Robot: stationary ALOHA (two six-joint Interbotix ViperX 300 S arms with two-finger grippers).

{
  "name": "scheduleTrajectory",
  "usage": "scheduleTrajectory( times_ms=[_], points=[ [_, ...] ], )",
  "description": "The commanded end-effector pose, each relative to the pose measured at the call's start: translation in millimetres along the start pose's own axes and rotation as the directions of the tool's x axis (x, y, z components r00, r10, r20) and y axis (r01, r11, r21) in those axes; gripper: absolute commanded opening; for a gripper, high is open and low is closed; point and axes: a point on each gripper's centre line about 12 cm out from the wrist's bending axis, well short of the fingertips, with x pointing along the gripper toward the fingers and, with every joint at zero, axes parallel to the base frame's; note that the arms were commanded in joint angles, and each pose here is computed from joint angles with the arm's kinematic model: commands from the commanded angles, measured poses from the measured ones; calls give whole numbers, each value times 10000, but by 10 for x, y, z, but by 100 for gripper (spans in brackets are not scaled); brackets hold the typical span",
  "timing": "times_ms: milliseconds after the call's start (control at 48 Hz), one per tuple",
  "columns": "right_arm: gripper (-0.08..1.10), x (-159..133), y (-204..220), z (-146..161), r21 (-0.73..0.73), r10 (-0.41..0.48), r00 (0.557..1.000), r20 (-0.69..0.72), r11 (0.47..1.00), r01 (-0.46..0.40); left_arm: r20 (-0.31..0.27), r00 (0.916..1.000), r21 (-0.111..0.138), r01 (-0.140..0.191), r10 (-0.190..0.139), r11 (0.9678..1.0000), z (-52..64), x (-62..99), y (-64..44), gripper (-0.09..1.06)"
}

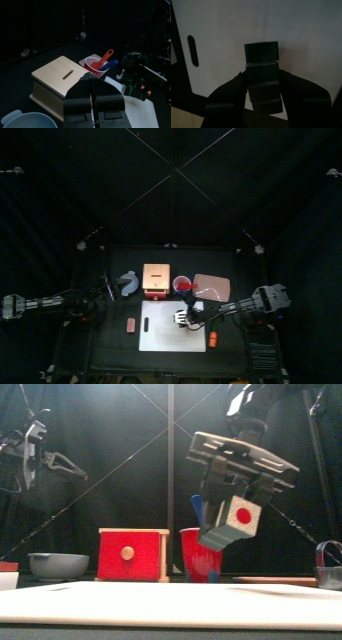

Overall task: Place sushi on board then cut the sushi with the knife then place the pieces on the plate
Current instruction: Pick knife at handle with right hand

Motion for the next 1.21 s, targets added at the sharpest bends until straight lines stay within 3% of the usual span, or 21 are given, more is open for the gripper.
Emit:
scheduleTrajectory(
  times_ms=[21, 229, 396, 667, 812, 1000, 1208],
  points=[
    [65, 61, 286, -71, -23, 154, 9999, 43, 9999, -154, 217, 9997, 301, 115, -122, 9995, 59, 20, -26, 1],
    [74, 266, 368, -158, -158, -478, 9987, 159, 9987, 481, 417, 9985, 778, 328, -362, 9964, 95, 23, -60, 1],
    [83, 370, 434, -187, 4, -562, 9983, 140, 9984, 562, 520, 9976, 1011, 412, -466, 9940, 128, 30, -78, 1],
    [84, 374, 494, -195, -8, -1373, 9893, 500, 9905, 1376, 589, 9959, 1246, 604, -681, 9904, 208, 55, -134, 1],
    [84, 261, 490, -134, -30, -1941, 9763, 955, 9807, 1953, 415, 9967, 1259, 642, -699, 9900, 245, 76, -158, 1],
    [84, 59, 624, -118, -164, -1288, 9852, 1133, 9912, 1314, 37, 9979, 1208, 635, -644, 9906, 225, 86, -160, 1],
    [84, -241, 662, -69, -791, -727, 9827, 1705, 9930, 872, 39, 9980, 1112, 617, -625, 9919, 263, 97, -170, 1]
  ],
)
